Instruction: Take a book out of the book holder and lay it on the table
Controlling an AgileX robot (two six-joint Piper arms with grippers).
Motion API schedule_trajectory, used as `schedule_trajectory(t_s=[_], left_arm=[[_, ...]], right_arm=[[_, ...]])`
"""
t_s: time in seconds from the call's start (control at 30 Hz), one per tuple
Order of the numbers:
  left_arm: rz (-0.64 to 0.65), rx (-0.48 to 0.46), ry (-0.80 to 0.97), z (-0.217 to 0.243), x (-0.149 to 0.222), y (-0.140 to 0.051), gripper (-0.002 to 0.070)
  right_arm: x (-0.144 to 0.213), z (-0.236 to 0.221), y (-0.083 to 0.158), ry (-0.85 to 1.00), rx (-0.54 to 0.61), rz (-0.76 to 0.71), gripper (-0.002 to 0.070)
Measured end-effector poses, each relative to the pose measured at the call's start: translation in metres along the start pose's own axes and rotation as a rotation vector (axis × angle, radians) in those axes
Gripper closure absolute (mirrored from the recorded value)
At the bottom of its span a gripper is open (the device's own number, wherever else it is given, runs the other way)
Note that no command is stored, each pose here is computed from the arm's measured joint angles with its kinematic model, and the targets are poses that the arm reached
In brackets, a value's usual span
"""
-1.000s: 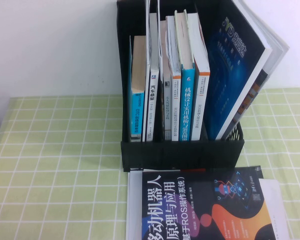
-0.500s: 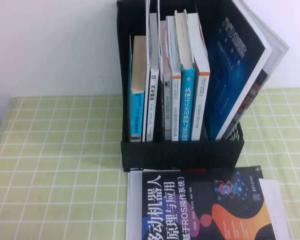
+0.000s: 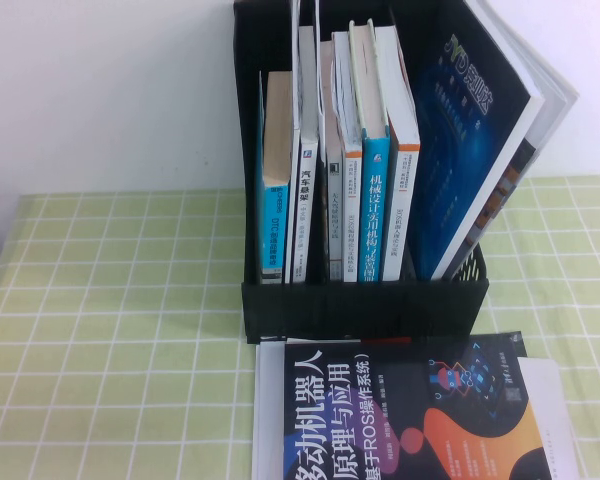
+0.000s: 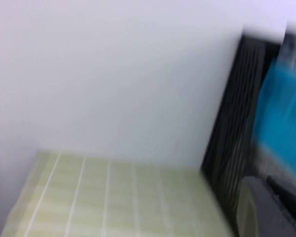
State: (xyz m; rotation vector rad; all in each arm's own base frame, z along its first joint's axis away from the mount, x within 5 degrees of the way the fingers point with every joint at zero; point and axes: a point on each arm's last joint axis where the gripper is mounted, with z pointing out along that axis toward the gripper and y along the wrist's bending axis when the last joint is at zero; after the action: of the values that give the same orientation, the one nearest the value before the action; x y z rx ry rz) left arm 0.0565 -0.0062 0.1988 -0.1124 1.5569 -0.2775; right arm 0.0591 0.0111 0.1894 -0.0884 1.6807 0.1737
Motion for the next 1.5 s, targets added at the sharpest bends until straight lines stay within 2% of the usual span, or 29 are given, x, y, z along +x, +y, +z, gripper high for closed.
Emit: schedule_trajectory(t_s=[0.17, 0.33, 0.47, 0.57, 0.67, 0.77, 0.93, 1.1, 1.23, 1.33, 1.4, 1.5], left_arm=[[-0.16, 0.016, -0.169, -0.001, -0.015, 0.0, 0.0678], [-0.204, 0.023, -0.266, -0.003, -0.024, 0.0, 0.0678], [-0.323, 0.067, -0.507, -0.012, -0.044, 0.001, 0.0678], [-0.391, 0.109, -0.648, -0.02, -0.06, 0.001, 0.0678], [-0.393, 0.146, -0.612, -0.025, -0.087, -0.01, 0.0678], [-0.316, 0.166, -0.52, -0.032, -0.122, -0.026, 0.0678], [-0.215, 0.103, -0.256, -0.014, -0.16, -0.041, 0.0678], [-0.203, 0.005, 0.09, 0.025, -0.157, -0.043, 0.0676], [-0.199, -0.034, 0.268, 0.051, -0.142, -0.041, 0.0676], [-0.13, 0.032, 0.347, 0.067, -0.133, -0.046, 0.0676], [-0.042, 0.142, 0.384, 0.078, -0.13, -0.055, 0.0676], [0.019, 0.344, 0.4, 0.097, -0.13, -0.077, 0.0676]], right_arm=[[-0.016, -0.001, -0.003, -0.18, 0.031, 0.071, 0.0678], [-0.04, -0.01, -0.01, -0.458, 0.083, 0.14, 0.0678], [-0.066, -0.021, -0.012, -0.635, 0.069, 0.238, 0.0678], [-0.102, -0.036, -0.005, -0.728, 0.023, 0.201, 0.0678], [-0.142, -0.055, 0.004, -0.758, -0.011, 0.093, 0.0678], [-0.178, -0.068, 0.009, -0.672, -0.019, 0.04, 0.0678], [-0.207, -0.046, 0.012, -0.342, -0.007, 0.006, 0.0678], [-0.207, -0.01, 0.01, -0.121, 0.024, -0.116, 0.0678], [-0.199, 0.003, 0.011, -0.008, 0.006, -0.097, 0.0678], [-0.187, 0.013, 0.013, 0.147, -0.025, -0.051, 0.0678], [-0.177, 0.021, 0.014, 0.26, -0.041, -0.03, 0.0678], [-0.167, 0.035, 0.015, 0.335, -0.055, -0.006, 0.0678]])
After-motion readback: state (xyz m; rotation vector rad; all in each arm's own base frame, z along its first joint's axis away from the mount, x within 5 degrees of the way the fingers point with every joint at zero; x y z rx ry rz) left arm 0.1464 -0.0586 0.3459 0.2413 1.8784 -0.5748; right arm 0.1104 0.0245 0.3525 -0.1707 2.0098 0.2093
